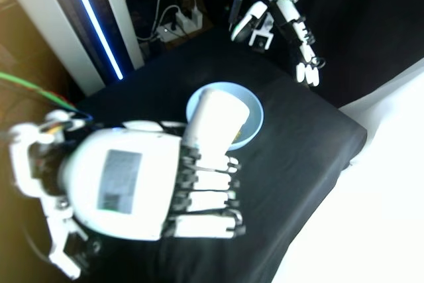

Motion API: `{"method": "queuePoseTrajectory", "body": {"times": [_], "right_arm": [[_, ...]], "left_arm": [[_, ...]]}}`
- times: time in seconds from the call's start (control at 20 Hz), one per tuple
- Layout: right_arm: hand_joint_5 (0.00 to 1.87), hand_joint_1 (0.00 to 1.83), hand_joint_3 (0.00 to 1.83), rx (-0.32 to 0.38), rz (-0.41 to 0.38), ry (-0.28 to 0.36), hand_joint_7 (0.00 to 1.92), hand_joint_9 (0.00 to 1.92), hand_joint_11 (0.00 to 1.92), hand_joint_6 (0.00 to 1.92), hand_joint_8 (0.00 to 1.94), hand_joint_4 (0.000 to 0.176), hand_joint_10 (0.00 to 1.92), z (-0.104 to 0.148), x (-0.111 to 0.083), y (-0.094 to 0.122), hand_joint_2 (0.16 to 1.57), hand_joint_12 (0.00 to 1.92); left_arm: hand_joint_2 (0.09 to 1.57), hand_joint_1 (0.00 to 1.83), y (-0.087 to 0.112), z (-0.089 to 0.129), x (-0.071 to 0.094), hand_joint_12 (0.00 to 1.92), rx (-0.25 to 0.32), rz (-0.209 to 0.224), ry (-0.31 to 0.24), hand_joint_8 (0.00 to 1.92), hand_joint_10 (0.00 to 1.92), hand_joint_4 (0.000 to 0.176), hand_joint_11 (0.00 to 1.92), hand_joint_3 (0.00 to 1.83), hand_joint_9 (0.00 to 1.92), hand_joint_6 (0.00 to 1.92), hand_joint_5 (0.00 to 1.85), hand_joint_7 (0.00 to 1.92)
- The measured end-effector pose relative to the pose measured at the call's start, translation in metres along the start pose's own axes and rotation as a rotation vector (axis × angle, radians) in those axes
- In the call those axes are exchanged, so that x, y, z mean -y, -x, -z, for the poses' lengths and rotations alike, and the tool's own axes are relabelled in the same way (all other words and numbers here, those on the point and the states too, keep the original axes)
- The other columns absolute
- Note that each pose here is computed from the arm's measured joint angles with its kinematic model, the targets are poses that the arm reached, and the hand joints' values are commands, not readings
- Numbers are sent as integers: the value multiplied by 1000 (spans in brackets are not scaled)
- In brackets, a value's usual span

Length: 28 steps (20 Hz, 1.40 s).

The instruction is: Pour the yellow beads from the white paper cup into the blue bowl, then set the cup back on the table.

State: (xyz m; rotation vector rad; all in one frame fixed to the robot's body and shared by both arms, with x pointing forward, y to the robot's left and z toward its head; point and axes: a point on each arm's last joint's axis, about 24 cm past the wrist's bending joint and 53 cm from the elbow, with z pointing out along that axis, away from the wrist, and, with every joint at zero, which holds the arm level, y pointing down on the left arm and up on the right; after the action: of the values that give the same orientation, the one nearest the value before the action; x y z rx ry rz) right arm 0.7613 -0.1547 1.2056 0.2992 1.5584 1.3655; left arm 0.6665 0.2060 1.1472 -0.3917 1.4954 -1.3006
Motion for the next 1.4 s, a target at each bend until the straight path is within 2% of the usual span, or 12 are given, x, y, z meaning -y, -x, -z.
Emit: {"method": "queuePoseTrajectory", "body": {"times": [0.2, 0.4, 0.55, 0.65, 0.75, 0.8, 0.85, 0.9, 1.0, 1.05, 1.1, 1.4], "right_arm": [[1067, 1233, 0, 109, -124, 4, 784, 535, 0, 918, 1196, 0, 646, 18, 20, 18, 1144, 1436], [1049, 1217, 1, 203, -214, 22, 680, 353, 0, 901, 1349, 0, 968, 39, 37, 28, 1174, 1562], [1041, 1246, 0, 292, -280, 18, 970, 836, 476, 1041, 841, 0, 273, 54, 53, 39, 1109, 851], [911, 1217, 0, 341, -307, 40, 1001, 919, 512, 1206, 839, 0, 87, 60, 57, 45, 1134, 797], [925, 1144, 0, 362, -328, 37, 974, 889, 374, 1058, 141, 0, 18, 64, 64, 42, 1142, 963], [991, 1221, 15, 373, -344, 29, 952, 838, 267, 1096, 710, 0, 3, 67, 71, 39, 1119, 1009], [953, 1225, 0, 387, -371, 20, 969, 814, 193, 1182, 808, 0, 0, 71, 79, 37, 1132, 1023], [980, 1234, 2, 402, -401, 10, 939, 759, 114, 1161, 847, 0, 0, 73, 87, 35, 1130, 1052], [1008, 1161, 1, 445, -452, 12, 952, 650, 48, 939, 129, 0, 2, 79, 98, 36, 1102, 993], [1011, 1220, 30, 468, -469, 8, 902, 651, 22, 1076, 734, 0, 2, 83, 103, 37, 1114, 949], [993, 1228, 9, 484, -479, 8, 882, 669, 6, 1142, 879, 0, 6, 86, 106, 37, 1136, 907], [976, 1225, 2, 550, -577, 7, 845, 722, 0, 1175, 954, 0, 9, 98, 127, 33, 1155, 675]], "left_arm": [[871, 529, -1, 0, -1, 343, 2, 9, 1, 5, 0, 158, 0, 0, 200, 0, 0, 342], [887, 537, -2, 0, -1, 296, 2, 13, 1, 0, 4, 142, 0, 3, 212, 0, 0, 338], [890, 529, -2, 0, -1, 329, 2, 15, 2, 0, 2, 132, 0, 1, 211, 0, 0, 324], [899, 529, -2, 0, -1, 317, 2, 22, 0, 0, 1, 126, 0, 2, 204, 0, 0, 313], [900, 516, -2, 0, -2, 352, 2, 22, 2, 0, 0, 123, 0, 0, 180, 0, 0, 313], [903, 525, -2, 1, -2, 338, 1, 22, 2, 0, 0, 119, 0, 1, 178, 0, 0, 312], [902, 524, -2, 1, -2, 330, 3, 23, 2, 0, 0, 117, 0, 0, 177, 0, 0, 310], [901, 517, -1, 1, -2, 329, 5, 24, 3, 4, 9, 120, 0, 0, 198, 0, 0, 319], [892, 525, -1, 1, -2, 345, 4, 24, 1, 4, 7, 124, 0, 0, 207, 0, 0, 329], [901, 519, -2, 1, -2, 318, 5, 27, 1, 1, 2, 119, 0, 1, 194, 0, 0, 326], [893, 516, -3, 0, -3, 318, 6, 33, 2, 0, 0, 130, 0, 0, 185, 0, 0, 317], [916, 535, -5, 0, -1, 207, 6, 38, -5, 0, 2, 137, 0, 2, 217, 0, 0, 312]]}}
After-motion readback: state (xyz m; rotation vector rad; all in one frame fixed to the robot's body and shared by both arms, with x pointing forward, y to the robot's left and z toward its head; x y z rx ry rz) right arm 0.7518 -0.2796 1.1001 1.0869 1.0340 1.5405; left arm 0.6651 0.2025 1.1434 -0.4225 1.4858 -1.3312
